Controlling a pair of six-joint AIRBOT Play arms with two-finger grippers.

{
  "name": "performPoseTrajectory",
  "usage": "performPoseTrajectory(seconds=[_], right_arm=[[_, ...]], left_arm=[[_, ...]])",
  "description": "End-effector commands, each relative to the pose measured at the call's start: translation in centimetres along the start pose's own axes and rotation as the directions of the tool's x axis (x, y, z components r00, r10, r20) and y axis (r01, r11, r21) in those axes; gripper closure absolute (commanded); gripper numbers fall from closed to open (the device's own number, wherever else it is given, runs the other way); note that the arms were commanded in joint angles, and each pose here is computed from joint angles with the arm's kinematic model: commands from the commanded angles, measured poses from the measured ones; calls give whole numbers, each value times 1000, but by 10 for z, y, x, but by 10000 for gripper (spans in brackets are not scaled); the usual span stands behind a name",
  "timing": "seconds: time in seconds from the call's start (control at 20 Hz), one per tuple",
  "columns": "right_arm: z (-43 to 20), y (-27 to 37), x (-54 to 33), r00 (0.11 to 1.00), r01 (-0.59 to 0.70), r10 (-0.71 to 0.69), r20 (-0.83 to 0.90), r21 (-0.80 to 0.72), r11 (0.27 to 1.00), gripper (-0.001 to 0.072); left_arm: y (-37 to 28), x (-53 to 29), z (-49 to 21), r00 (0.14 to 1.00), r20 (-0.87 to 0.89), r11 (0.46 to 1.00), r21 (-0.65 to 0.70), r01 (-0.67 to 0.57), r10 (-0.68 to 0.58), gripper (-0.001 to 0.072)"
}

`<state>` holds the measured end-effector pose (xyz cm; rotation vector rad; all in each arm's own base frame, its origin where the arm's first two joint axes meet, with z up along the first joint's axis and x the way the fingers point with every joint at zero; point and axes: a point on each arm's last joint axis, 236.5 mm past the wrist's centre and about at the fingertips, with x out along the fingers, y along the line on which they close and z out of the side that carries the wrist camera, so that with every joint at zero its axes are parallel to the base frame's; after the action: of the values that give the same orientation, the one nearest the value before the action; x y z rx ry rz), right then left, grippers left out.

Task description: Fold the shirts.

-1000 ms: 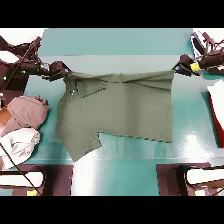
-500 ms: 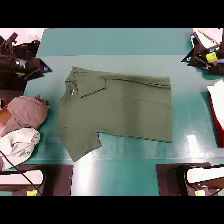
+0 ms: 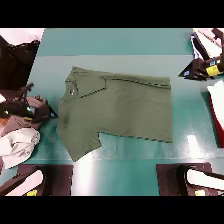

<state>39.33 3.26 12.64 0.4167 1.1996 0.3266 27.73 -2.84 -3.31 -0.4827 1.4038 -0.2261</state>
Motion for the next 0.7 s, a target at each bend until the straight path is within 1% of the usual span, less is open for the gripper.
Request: performPoseTrajectory(seconds=[0.0,0.15,0.35,0.45,0.55,0.6,0.65], right_arm=[[-25,2,1,1000,2,-2,10,10,1000,291],[-35,3,1,1000,6,-6,31,17,1000,291],[-38,7,-6,997,11,-12,72,9,1000,291],[-39,8,-8,997,11,-11,71,6,1000,291],[-44,8,-7,999,10,-10,50,4,1000,291],[-49,8,-7,999,10,-10,32,-9,1000,298],[-54,5,-7,1000,21,-20,10,-18,1000,302]], left_arm=[[16,33,-38,999,-38,998,-63,-10,7,55],[12,41,-40,999,-23,995,-103,20,-22,55],[10,42,-41,999,-26,993,-111,30,-33,60],[7,42,-37,999,-12,993,-114,44,-45,322],[-1,41,-31,997,17,988,-129,81,-79,543],[-7,40,-28,994,26,987,-115,108,-105,676],[-13,38,-25,991,32,986,-100,131,-129,680]])
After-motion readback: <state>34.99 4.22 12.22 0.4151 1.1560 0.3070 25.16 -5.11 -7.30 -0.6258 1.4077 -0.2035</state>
